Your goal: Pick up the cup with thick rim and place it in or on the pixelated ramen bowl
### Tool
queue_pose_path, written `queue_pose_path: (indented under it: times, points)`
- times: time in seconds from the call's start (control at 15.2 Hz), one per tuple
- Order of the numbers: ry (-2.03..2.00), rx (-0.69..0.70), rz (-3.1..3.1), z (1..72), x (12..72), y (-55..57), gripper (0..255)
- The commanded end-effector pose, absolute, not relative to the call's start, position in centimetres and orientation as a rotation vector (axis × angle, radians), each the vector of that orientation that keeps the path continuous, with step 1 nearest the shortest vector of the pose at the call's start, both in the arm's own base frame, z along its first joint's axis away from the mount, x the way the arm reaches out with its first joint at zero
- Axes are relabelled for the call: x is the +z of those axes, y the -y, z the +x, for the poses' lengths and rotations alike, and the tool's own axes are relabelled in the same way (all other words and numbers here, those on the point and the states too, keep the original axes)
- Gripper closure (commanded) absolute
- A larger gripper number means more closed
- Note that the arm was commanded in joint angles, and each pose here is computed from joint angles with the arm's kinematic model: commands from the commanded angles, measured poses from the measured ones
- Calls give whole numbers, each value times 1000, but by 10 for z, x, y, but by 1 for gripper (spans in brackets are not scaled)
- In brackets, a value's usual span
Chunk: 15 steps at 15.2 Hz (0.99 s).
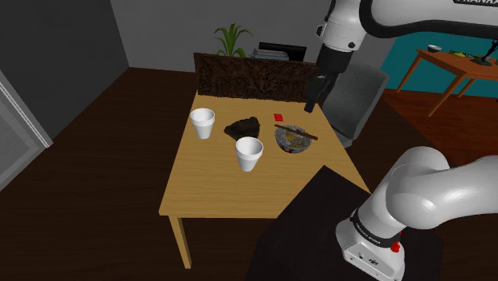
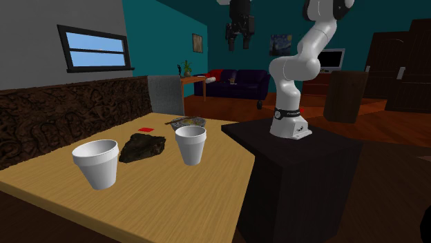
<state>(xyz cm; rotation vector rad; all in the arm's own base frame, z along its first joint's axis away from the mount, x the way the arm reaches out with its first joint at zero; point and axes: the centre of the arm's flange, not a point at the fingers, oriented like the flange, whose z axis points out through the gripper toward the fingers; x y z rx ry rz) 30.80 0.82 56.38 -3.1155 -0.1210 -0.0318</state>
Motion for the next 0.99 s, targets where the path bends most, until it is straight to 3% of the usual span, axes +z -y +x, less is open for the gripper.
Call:
queue_pose_path:
  times: [0.0,0.92]
  points:
    - [121,-32,-3115,308,564,-8,0]
    - [172,38,-3069,429,421,28,0]
